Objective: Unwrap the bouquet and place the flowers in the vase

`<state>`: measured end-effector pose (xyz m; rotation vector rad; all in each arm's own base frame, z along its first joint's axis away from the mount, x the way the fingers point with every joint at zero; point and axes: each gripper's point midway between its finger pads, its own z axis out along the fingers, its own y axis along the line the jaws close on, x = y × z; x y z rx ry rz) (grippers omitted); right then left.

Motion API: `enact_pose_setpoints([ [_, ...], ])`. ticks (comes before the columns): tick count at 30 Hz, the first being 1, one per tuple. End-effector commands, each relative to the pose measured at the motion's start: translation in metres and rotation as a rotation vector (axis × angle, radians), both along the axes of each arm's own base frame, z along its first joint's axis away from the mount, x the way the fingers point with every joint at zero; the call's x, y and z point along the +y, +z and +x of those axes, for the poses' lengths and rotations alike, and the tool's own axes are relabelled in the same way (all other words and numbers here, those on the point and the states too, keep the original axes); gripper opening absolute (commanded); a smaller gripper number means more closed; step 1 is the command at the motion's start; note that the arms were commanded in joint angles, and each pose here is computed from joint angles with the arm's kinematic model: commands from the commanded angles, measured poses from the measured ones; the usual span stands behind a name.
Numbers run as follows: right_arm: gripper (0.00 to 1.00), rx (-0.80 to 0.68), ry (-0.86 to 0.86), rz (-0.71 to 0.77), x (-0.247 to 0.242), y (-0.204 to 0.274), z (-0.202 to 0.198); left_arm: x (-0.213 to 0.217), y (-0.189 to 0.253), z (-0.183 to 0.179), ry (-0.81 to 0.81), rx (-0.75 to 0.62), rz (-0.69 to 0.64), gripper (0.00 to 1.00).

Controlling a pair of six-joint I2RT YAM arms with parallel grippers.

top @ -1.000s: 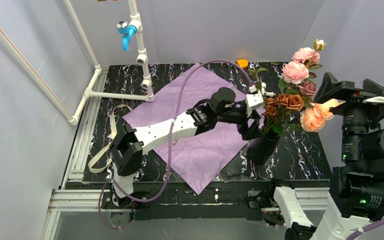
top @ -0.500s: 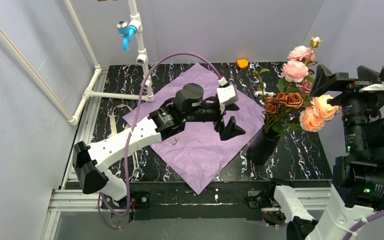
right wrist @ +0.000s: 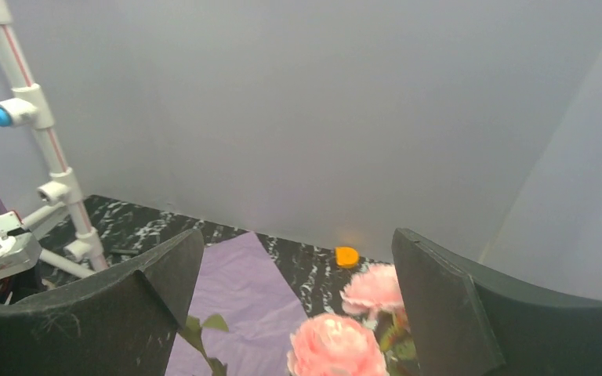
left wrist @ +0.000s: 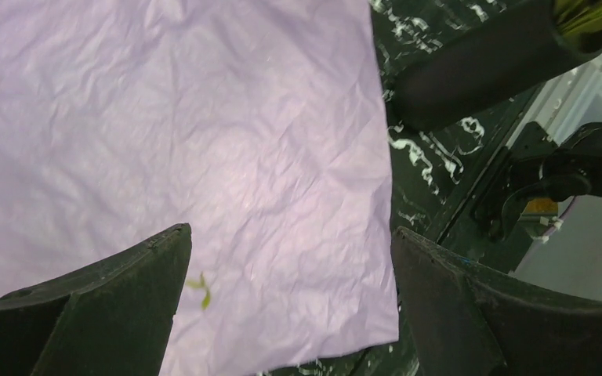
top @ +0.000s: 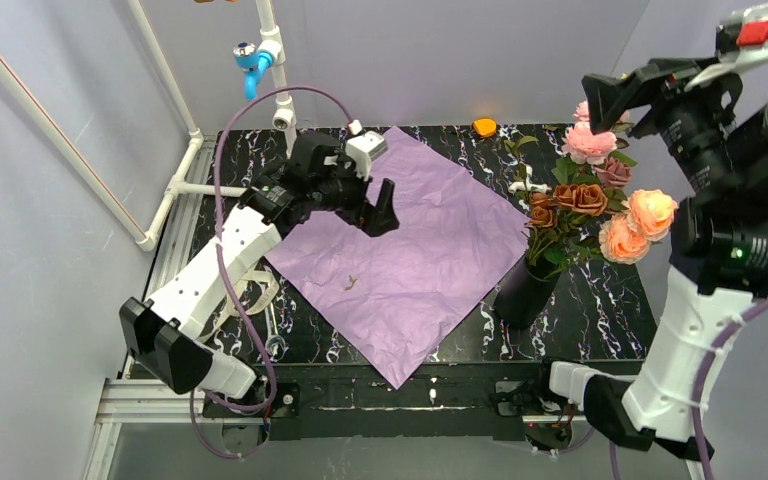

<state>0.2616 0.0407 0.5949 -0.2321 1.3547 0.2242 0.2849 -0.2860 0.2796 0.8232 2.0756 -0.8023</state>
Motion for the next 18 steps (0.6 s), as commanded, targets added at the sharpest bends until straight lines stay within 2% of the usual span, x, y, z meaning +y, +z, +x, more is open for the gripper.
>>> enact_pose_setpoints([
  [1, 1.00, -0.066, 0.154, 0.016, 0.023, 0.028, 0.007, 0.049, 0.005, -0.028, 0.036, 0.062, 0.066, 0.98],
  [10, 1.00, 0.040, 0.229, 0.041, 0.030, 0.010, 0.041, 0.096, -0.038, -0.046, 0.113, 0.306, 0.181, 0.98],
  [18, 1.00, 0.096, 0.181, -0.026, 0.021, -0.009, 0.045, 0.120, -0.061, -0.038, 0.217, 0.351, 0.331, 0.98],
])
